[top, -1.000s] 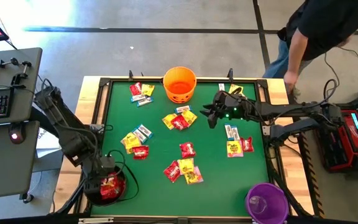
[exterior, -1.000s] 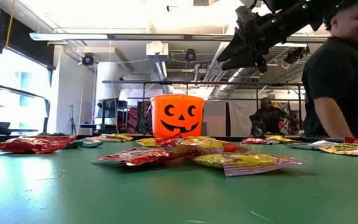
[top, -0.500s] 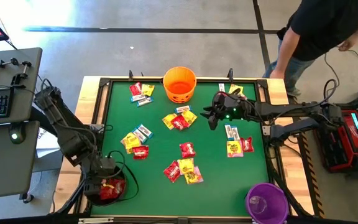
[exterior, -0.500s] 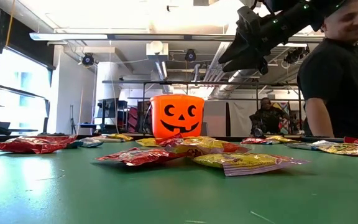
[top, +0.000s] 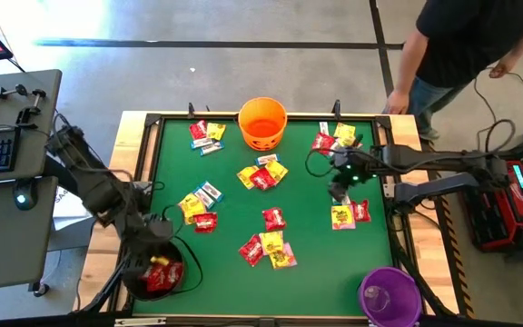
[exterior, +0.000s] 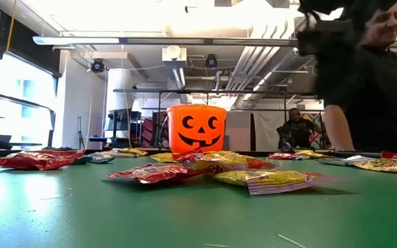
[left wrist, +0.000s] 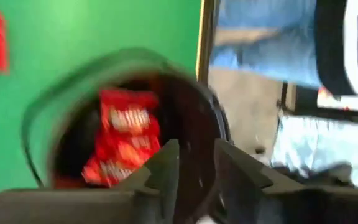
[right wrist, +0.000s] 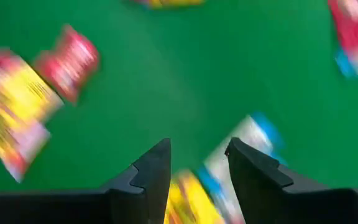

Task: Sort candy by brand, put in halloween buckets
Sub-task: Put the red candy into the black bucket

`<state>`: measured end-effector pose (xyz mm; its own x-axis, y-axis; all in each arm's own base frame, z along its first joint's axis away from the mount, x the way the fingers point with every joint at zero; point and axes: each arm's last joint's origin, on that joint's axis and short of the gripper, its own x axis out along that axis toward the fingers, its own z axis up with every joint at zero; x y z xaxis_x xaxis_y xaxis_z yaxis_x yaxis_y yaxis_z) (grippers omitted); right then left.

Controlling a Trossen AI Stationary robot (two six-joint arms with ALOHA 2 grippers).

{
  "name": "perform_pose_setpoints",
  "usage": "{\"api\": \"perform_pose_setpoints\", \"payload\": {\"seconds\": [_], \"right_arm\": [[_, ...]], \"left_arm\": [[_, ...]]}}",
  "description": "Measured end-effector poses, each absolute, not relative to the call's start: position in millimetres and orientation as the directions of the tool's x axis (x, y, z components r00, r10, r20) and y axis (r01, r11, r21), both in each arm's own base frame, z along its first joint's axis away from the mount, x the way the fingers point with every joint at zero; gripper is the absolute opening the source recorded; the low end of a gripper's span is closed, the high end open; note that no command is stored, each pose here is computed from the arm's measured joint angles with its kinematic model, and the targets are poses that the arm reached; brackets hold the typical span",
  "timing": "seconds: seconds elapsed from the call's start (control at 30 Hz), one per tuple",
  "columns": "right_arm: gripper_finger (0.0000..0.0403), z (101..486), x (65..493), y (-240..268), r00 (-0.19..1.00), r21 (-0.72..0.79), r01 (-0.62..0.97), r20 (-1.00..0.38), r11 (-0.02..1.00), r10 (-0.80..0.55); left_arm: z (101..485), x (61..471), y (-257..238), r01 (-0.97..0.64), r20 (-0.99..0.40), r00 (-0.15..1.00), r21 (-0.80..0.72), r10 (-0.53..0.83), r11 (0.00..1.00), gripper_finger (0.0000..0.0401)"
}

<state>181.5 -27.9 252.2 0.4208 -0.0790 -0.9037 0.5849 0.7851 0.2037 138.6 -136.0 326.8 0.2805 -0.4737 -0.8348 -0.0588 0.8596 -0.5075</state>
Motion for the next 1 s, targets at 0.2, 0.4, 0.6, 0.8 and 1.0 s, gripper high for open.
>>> {"api": "perform_pose_setpoints", "payload": {"seconds": [0.2,0.4,0.6,0.8,1.0], "right_arm": [[0.0147,240.9,153.4,-20.7,0.148,0.149,0.638,-0.987,0.756,0.069],[0.0147,216.5,147.2,-18.3,0.066,0.143,0.642,-0.989,0.753,0.132],[0.0153,207.4,155.3,-19.8,0.041,0.124,0.642,-0.991,0.757,0.128],[0.0209,192.5,165.5,-22.9,-0.062,0.029,0.645,-0.994,0.764,0.09],[0.0224,177.3,176.0,-29.0,-0.119,0.003,0.631,-0.988,0.775,0.101]], "left_arm": [[337.8,161.2,-106.3,0.021,-0.764,0.453,-0.506,-0.459,0.862,0.0039],[347.5,188.1,-82.8,0.106,-0.654,0.603,-0.502,-0.457,0.859,0.0007],[351.9,199.3,-66.8,0.117,-0.605,0.677,-0.474,-0.419,0.873,0.0001],[351.7,201.2,-60.3,0.092,-0.608,0.691,-0.463,-0.391,0.882,0.0001],[350.7,202.9,-58.9,0.075,-0.615,0.701,-0.439,-0.361,0.895,0.0001]]}}
